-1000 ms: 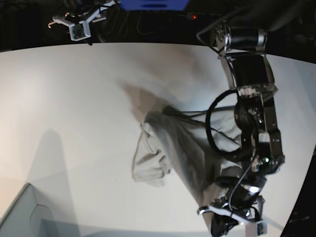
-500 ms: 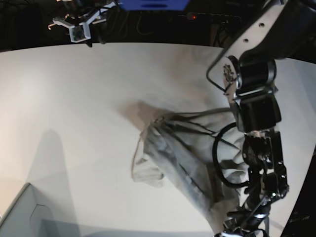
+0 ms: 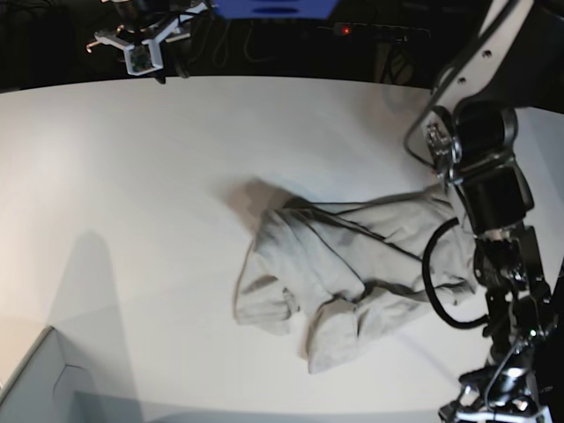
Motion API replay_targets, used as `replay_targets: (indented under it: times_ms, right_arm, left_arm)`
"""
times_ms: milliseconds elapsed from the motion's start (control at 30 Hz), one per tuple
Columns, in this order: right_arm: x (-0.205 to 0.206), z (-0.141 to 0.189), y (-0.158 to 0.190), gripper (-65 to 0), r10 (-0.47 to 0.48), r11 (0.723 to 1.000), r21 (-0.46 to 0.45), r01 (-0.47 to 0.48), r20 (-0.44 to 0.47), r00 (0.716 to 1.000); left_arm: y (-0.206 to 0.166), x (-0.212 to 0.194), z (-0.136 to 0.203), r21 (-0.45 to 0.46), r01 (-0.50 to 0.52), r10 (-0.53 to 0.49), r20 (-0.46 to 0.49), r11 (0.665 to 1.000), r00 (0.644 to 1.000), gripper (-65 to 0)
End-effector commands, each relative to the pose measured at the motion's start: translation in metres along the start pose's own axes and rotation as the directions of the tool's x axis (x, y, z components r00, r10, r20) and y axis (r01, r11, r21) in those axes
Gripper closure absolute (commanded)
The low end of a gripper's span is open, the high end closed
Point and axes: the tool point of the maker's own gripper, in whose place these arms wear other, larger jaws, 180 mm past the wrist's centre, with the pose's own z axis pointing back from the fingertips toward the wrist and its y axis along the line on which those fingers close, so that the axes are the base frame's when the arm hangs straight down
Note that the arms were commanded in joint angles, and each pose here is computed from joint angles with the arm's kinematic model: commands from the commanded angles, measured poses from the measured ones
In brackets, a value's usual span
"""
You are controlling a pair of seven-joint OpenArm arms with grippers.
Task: Layout the t-shirt on the table in an organized manner, then fold the t-shirt properly
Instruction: 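Lower the right gripper onto the shirt and grasp a corner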
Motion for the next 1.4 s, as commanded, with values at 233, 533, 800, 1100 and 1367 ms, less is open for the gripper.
replay_targets:
  times_ms: [233, 533, 800, 1100, 1367]
  right_arm:
    - [0.014, -0.001, -0.001, -21.0, 0.005, 1.000, 0.000, -0.005, 0.048, 0.999]
    - [0.029, -0.009, -0.004, -21.0, 0.012, 1.000, -0.007, -0.011, 0.091, 0.996]
    - [0.047, -0.019, -0.008, -21.0, 0.019, 1.000, -0.015, -0.017, 0.145, 0.989]
    - [0.105, -0.062, 0.021, -21.1, 0.048, 0.996, 0.068, -0.062, 0.196, 0.980]
    - [0.146, -0.086, 0.030, -21.1, 0.026, 0.996, 0.077, -0.042, 0.199, 0.980]
  left_arm:
    - [0.052, -0.061, 0.054, 0.078, 0.066, -0.058, -0.110, 0.995, 0.992, -47.8]
    - [0.169, -0.097, 0.190, 0.352, 0.134, -0.060, -0.214, 0.926, 0.975, -47.8]
    - [0.199, -0.165, 0.248, 0.420, 0.146, 0.028, -0.381, 0.896, 0.924, -47.7]
    - [0.191, -0.232, 0.245, 0.441, 0.055, 0.174, -0.461, 0.896, 0.870, -45.4]
    - [0.186, -0.239, 0.244, 0.432, 0.030, 0.196, -0.468, 0.901, 0.861, 0.0]
